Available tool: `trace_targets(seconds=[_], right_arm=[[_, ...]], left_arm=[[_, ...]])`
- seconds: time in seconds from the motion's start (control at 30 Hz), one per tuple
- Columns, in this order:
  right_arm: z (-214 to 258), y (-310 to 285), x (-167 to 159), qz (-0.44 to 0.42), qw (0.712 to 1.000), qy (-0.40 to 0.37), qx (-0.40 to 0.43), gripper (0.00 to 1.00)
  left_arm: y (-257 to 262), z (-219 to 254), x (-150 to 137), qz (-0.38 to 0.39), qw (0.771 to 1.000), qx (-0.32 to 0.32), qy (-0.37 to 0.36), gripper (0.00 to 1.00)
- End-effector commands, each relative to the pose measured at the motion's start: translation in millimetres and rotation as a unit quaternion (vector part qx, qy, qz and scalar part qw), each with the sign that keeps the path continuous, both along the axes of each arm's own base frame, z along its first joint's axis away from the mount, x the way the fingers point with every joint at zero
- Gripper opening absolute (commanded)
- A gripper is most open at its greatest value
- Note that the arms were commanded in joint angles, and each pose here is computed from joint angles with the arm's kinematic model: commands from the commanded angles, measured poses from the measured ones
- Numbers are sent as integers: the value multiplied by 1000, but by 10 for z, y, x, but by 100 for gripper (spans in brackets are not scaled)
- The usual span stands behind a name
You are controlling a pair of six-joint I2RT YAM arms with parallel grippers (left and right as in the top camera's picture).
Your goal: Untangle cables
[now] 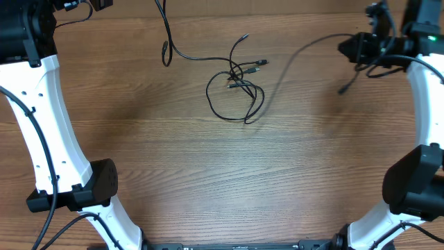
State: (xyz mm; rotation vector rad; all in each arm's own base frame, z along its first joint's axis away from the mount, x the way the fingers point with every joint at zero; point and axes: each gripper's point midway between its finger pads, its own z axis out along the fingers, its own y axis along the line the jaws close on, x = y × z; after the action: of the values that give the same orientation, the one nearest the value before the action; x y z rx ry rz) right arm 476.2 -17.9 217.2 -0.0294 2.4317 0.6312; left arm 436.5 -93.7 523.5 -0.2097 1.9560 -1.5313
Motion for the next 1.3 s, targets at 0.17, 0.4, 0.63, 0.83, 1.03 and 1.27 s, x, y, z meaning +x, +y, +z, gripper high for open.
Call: trace_targets(seconds=[0.17, 0.4, 0.63, 0.83, 1.03, 1.27], right_arm=[[87, -1171, -330, -129, 992, 10, 2, 4], [724, -1678, -746, -169, 982, -79, 41, 4], [1566, -1713, -1109, -178, 966, -188, 1, 4], [2102, -1547, -1247, -176, 954, -241, -13, 4], [2394, -1370, -1385, -164, 948, -273, -25, 4], [2499, -1136, -1446, -139, 950, -275, 43, 100]], left_arm=[[-8, 166, -164, -12, 1000, -2, -23, 4], [-41, 75, -196, -27, 995, 51, -78, 4], [182, -713, -181, 23, 971, 235, -38, 4], [388, -1080, -167, 57, 928, 368, -12, 4], [200, -1141, -241, -7, 902, 425, -71, 4], [194, -1219, -288, -32, 880, 465, -87, 4]])
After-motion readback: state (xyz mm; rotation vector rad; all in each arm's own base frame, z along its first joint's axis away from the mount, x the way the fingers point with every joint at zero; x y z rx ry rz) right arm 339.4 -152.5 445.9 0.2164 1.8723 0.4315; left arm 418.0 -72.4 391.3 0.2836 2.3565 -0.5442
